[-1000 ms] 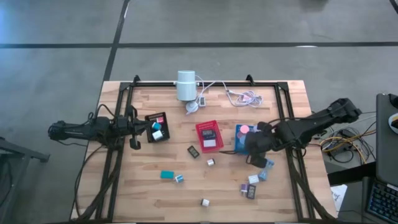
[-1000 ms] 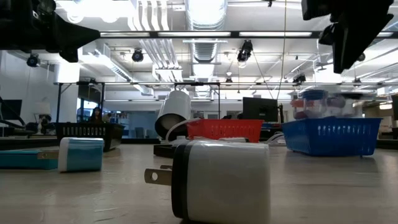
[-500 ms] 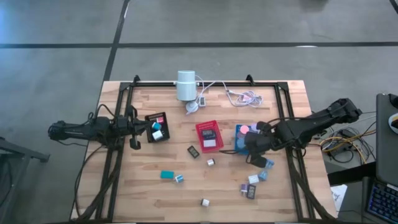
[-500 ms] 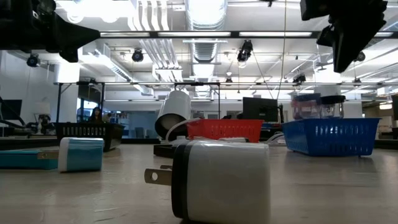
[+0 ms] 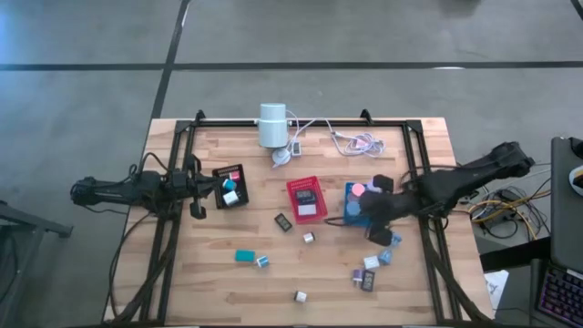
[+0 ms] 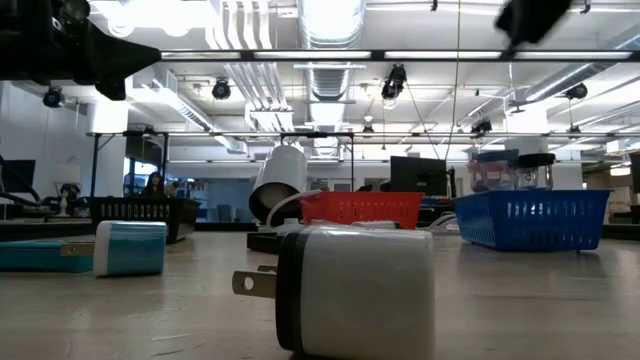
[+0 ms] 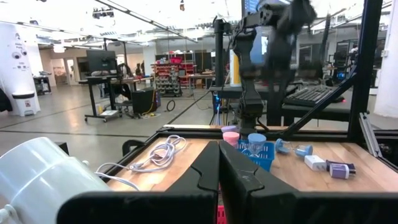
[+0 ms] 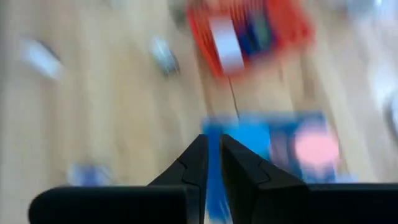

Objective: Pick & Place Office items
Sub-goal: Put the white digital clock into the red bin

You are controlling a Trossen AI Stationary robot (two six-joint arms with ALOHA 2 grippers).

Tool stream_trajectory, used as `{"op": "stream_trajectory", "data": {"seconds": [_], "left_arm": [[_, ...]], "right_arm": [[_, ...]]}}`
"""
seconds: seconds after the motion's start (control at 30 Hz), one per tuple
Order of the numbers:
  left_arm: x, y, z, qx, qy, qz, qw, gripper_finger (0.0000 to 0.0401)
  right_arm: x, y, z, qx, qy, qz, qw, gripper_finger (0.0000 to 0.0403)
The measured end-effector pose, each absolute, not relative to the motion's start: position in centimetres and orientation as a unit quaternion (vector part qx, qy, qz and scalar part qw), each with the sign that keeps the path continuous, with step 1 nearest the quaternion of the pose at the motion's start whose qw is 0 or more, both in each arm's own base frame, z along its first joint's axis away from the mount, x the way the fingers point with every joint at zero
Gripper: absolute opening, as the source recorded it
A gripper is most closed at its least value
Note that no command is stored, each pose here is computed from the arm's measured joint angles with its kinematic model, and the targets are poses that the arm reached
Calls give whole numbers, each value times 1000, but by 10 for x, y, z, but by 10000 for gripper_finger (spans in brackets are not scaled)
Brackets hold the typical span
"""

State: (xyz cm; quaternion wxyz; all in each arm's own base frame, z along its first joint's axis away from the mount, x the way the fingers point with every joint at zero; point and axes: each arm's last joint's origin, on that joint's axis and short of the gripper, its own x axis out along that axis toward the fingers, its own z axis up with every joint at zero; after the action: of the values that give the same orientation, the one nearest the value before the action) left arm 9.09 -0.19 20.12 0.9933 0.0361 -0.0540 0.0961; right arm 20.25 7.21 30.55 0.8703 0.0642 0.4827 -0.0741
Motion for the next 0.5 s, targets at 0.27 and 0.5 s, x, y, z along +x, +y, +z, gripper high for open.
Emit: {"op": "stream_trajectory", "data": {"seconds": [0.27, 0.5], "left_arm": [[91, -2, 200, 43, -46, 96, 993, 9], [91, -2, 199, 44, -42, 96, 994, 9]], "right_arm": [[173, 62, 361, 92, 239, 4, 967, 31], [141, 49, 367, 30, 63, 46, 997, 31]]}}
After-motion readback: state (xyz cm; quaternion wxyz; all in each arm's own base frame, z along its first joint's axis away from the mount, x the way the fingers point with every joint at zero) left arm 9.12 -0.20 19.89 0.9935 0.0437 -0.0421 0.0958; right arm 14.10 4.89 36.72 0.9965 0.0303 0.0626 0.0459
